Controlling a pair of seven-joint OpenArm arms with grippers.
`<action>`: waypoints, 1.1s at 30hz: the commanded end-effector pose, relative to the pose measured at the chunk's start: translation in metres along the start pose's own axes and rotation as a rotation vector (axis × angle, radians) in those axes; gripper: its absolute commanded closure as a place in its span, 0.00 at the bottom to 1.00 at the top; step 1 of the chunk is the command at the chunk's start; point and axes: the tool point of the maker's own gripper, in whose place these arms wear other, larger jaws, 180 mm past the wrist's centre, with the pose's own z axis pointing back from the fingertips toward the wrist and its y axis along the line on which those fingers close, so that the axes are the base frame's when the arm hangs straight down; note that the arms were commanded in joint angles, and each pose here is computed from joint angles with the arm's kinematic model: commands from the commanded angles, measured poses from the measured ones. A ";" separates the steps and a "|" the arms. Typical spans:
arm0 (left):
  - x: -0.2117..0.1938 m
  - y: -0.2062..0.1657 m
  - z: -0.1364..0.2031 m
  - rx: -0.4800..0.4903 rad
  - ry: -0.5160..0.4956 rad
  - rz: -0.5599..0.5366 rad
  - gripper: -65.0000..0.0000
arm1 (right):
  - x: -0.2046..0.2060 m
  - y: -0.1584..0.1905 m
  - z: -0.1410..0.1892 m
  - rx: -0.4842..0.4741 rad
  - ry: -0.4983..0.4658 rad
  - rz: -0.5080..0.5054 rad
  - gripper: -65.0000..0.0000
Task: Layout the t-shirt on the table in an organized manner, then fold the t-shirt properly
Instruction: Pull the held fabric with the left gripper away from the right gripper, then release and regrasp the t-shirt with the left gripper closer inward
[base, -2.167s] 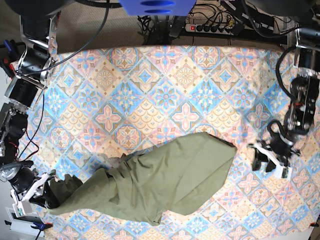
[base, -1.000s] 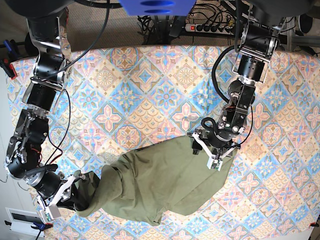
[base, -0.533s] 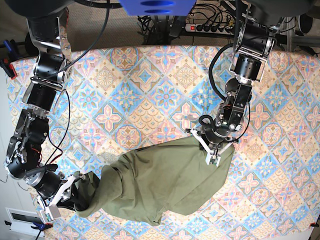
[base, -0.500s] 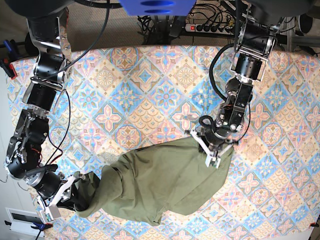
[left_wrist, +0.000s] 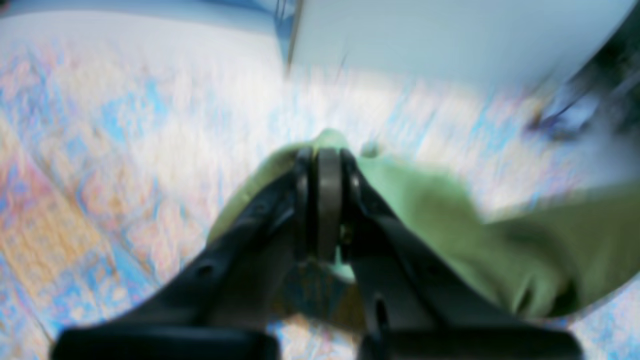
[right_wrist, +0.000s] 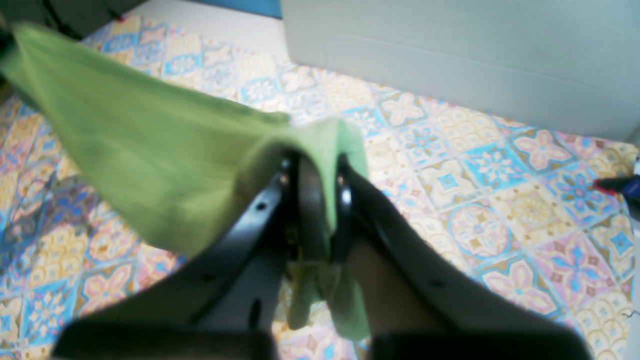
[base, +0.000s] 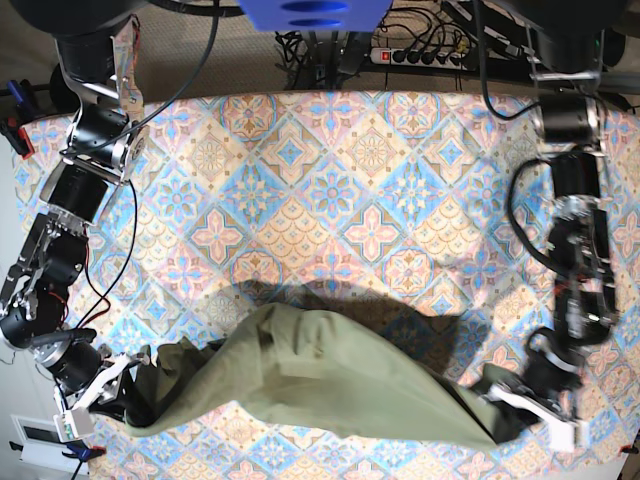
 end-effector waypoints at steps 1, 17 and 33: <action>0.039 0.013 0.004 0.016 -0.064 -0.002 1.00 | 0.032 -0.004 0.008 -0.007 -0.094 0.022 0.99; 0.125 0.104 -0.018 0.265 -0.115 -0.158 1.00 | 0.042 -0.019 0.021 -0.047 -0.162 -0.006 0.99; 0.032 0.172 -0.049 0.473 0.050 -0.356 0.71 | 0.021 -0.056 0.040 -0.123 -0.201 -0.140 0.99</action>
